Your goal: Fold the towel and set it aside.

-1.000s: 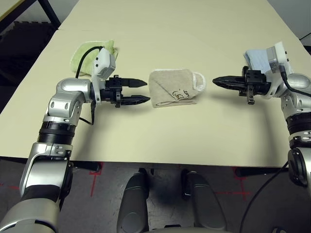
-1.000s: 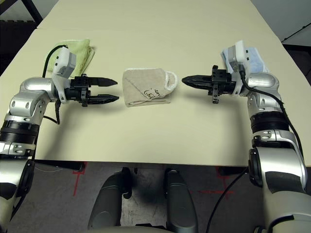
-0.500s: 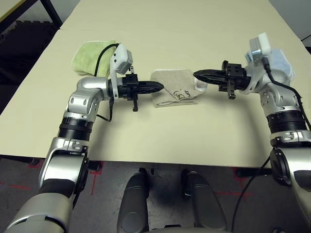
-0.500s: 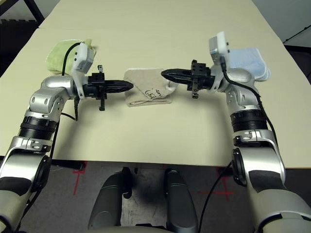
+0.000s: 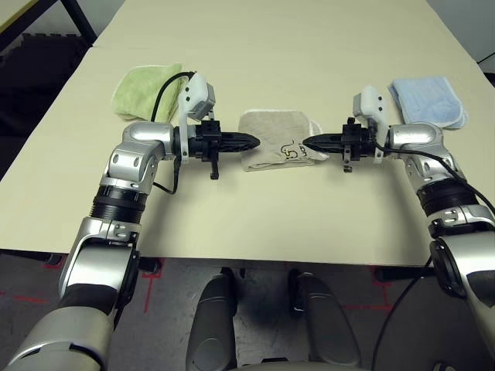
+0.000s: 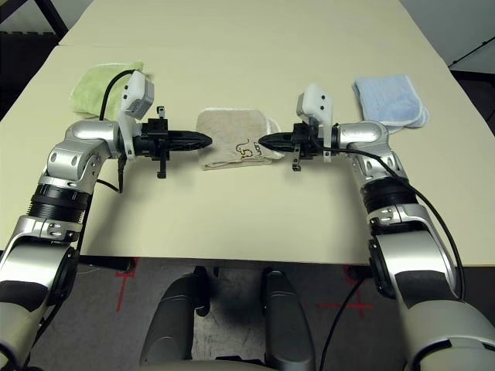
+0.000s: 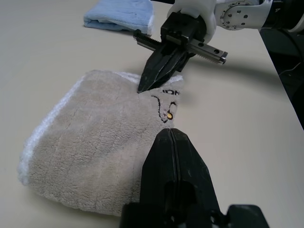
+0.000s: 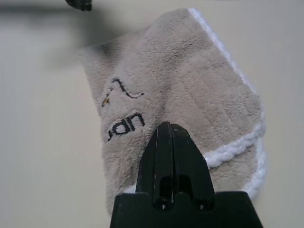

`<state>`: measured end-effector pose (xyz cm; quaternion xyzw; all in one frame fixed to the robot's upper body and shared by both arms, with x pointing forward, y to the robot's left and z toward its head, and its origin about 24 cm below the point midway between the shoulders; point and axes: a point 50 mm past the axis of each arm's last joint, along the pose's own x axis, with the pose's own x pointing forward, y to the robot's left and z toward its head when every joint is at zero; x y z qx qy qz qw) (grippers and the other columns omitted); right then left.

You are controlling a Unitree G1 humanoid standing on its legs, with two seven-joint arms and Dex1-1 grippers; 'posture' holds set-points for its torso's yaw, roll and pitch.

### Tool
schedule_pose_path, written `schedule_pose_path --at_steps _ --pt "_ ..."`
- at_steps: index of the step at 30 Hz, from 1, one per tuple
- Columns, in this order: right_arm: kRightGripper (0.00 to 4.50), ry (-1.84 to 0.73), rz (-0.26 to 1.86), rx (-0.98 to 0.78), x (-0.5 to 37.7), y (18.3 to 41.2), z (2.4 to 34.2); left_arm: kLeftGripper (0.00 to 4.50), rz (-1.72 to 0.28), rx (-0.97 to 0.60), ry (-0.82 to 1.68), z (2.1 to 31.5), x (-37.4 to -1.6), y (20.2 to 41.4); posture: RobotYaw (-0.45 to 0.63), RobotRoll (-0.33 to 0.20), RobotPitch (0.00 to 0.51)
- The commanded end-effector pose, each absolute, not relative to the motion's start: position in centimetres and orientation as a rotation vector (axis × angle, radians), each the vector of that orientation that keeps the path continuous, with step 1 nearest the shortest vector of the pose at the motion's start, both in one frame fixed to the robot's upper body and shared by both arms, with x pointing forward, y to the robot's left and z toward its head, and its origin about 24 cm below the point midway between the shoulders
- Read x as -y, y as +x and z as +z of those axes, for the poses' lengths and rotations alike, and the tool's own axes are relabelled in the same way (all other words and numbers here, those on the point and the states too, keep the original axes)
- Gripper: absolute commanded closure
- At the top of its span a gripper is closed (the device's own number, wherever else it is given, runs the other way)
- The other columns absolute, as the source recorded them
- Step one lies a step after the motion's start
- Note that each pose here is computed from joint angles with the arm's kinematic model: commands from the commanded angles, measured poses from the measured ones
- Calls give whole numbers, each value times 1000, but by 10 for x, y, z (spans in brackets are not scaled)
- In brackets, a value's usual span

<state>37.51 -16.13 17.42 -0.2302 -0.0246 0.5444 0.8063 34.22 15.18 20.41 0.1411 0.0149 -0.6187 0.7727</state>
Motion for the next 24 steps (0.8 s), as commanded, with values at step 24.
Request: schedule_pose_path --at_steps 24 --pt "4500 -442 1112 63 152 381 156 4457 -1242 -154 325 156 -128 378 -46 0 220"
